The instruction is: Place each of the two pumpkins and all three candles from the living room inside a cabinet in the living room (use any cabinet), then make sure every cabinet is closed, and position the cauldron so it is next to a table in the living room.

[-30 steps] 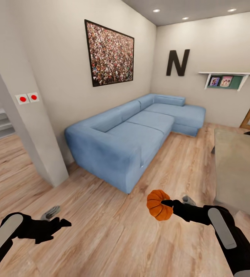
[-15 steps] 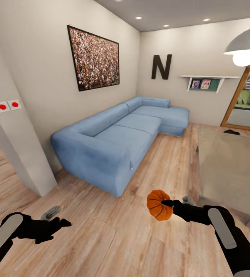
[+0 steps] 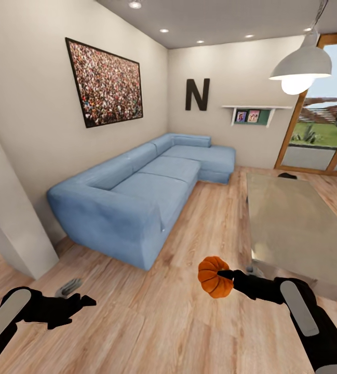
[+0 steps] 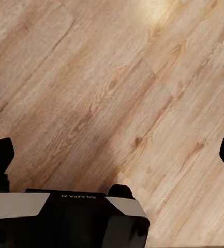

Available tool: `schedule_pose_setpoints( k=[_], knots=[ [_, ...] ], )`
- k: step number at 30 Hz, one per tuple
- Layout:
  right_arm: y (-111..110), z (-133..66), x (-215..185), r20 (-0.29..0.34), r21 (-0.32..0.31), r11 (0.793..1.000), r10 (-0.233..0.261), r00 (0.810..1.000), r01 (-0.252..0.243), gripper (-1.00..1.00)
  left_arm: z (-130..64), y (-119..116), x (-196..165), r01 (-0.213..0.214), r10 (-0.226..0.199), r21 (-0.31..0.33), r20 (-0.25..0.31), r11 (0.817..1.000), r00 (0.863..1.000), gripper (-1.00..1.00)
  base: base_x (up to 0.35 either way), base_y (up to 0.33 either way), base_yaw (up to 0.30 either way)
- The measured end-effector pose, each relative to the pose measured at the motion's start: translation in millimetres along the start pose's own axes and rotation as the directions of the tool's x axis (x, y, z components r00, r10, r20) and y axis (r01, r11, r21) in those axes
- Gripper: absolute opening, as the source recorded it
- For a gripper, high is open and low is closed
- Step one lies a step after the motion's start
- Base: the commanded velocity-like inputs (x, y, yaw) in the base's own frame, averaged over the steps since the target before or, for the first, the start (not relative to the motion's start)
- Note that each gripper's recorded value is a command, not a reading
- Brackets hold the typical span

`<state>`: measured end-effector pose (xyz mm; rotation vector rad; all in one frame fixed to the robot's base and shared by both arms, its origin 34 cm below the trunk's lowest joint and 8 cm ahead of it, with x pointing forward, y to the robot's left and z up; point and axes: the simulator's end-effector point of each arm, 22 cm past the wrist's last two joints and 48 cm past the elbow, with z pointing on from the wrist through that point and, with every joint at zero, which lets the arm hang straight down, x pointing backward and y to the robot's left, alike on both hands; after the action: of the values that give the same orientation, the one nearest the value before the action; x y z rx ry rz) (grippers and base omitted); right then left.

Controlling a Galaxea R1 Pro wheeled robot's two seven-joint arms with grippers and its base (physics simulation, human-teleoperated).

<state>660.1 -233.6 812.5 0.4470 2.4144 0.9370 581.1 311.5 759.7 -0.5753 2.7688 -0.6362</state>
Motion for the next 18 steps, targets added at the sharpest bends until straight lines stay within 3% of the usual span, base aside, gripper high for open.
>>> schedule_pose_setpoints(
  k=[18],
  knots=[
    [2.0, -3.8, -0.6, 0.004, -0.002, 1.0, 0.003, 1.0, -0.003, -1.0, -7.7, -5.0, -3.5, -0.008, 0.008, 0.009, 0.018, 1.0, 1.0, 1.0, 0.0, 0.0, -0.218]
  ],
)
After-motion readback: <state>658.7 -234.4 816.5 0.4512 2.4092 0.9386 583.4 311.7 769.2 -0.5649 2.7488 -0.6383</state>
